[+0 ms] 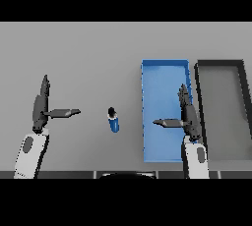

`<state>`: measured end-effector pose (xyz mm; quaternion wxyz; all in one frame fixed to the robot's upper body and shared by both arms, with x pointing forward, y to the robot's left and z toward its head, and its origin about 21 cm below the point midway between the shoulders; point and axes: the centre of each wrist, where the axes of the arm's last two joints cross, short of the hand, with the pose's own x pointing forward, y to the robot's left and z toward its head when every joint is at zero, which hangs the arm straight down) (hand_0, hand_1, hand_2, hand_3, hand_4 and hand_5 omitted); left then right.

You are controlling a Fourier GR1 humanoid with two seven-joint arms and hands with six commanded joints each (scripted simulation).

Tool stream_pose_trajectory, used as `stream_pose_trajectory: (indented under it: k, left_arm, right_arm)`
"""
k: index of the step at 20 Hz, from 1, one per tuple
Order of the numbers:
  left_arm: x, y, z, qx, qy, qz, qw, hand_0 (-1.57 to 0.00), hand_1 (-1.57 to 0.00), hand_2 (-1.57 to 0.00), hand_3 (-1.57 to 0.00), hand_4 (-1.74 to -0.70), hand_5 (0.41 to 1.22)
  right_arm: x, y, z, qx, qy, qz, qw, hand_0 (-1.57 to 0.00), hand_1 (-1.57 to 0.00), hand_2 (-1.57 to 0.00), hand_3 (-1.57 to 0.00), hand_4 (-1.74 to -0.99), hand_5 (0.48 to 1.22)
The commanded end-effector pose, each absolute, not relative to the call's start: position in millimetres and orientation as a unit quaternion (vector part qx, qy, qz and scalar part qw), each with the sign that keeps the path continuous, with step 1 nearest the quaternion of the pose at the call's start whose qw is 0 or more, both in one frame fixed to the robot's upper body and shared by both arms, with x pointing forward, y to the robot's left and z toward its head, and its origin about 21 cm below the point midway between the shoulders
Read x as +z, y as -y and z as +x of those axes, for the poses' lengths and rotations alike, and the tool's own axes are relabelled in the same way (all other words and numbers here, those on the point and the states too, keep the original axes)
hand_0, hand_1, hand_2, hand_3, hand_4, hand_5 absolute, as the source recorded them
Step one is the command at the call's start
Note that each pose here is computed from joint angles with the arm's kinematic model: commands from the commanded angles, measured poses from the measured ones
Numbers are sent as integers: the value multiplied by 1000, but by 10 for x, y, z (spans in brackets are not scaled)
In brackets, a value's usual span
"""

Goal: Pick up the blue pipe and place it into the blue bin.

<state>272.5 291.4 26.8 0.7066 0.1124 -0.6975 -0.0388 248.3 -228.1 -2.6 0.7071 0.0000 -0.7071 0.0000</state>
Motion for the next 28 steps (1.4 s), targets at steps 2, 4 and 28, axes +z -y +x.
stream_pose_trajectory:
  k: [2, 4, 28]
  left_arm:
    - [266, -2885, 2723, -39, 701, 111, 704, 1, 1, 1, 1, -967, 594]
    - [263, -2844, 2719, -40, 702, 110, 703, 1, 1, 1, 1, -967, 594]
    - [362, -2345, 2238, -414, 611, -97, 668, 1, 1, 1, 1, -1097, 466]
  right_arm:
    - [-25, 2312, 2480, -1, 707, -1, 707, 1, 1, 1, 1, -1210, 594]
    - [-25, 2354, 2475, -1, 707, -2, 707, 1, 1, 1, 1, -1210, 594]
    - [201, 2506, 2311, 176, 729, -52, 659, 1, 1, 1, 1, -1213, 571]
